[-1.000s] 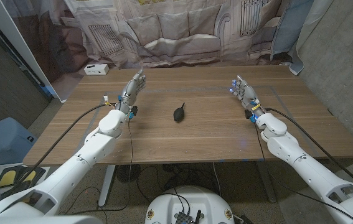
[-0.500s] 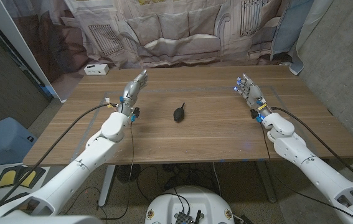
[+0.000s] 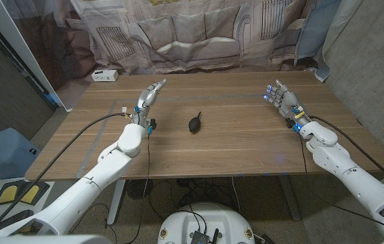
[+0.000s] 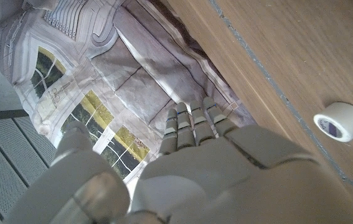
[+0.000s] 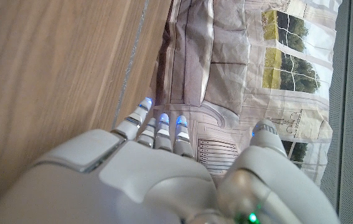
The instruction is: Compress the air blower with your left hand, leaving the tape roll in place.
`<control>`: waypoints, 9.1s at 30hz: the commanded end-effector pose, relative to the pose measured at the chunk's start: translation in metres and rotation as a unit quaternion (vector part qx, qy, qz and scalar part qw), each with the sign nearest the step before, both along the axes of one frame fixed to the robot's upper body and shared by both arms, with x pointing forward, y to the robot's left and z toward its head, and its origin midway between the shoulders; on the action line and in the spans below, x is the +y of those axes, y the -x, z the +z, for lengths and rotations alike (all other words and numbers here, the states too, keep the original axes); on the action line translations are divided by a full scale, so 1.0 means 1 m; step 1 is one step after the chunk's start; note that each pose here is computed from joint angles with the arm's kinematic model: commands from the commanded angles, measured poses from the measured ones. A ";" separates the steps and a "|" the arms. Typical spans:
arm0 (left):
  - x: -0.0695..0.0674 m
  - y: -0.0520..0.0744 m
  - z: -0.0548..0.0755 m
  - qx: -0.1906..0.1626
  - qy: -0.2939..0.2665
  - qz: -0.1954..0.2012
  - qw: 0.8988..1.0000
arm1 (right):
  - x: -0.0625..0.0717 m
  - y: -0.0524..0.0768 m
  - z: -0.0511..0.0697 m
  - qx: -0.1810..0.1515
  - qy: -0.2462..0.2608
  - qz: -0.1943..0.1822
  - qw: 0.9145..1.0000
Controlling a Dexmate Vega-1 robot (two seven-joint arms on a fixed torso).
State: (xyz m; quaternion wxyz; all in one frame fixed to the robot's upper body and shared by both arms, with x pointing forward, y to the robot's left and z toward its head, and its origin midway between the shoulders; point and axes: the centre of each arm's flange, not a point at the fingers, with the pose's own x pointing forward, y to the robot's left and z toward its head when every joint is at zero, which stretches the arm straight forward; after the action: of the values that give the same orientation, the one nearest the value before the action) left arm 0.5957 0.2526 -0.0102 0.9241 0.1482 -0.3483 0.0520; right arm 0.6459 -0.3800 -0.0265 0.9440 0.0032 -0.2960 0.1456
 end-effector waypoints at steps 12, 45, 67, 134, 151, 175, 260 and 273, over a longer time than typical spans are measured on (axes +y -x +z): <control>-0.016 0.016 0.012 0.016 -0.085 0.039 0.995 | -0.017 0.009 -0.012 -0.019 -0.033 0.005 0.999; -0.062 0.052 0.007 0.018 -0.194 0.131 0.972 | -0.036 0.021 -0.028 -0.021 -0.070 -0.008 0.997; -0.086 0.058 0.018 0.082 -0.272 0.207 0.936 | -0.046 0.036 -0.043 -0.022 -0.086 -0.021 0.996; -0.154 0.038 0.005 0.171 -0.419 0.270 0.850 | -0.060 0.048 -0.066 -0.015 -0.104 -0.031 0.994; -0.166 0.027 -0.012 0.184 -0.444 0.281 0.830 | -0.061 0.052 -0.070 -0.013 -0.106 -0.035 0.994; -0.172 0.018 -0.026 0.180 -0.456 0.278 0.826 | -0.062 0.056 -0.076 -0.010 -0.114 -0.038 0.993; -0.132 0.038 0.016 0.084 -0.334 0.214 0.914 | -0.055 0.070 -0.079 -0.041 -0.132 -0.036 0.990; -0.126 0.046 0.039 0.047 -0.343 0.236 0.908 | -0.048 0.079 -0.082 -0.049 -0.134 -0.040 0.989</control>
State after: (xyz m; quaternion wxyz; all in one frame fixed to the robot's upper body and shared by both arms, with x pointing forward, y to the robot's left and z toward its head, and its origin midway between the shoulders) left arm 0.5557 0.1182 0.0113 0.7987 0.5417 -0.2267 0.1313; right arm 0.5731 -0.4347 -0.1071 0.9270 0.1102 -0.3520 0.0686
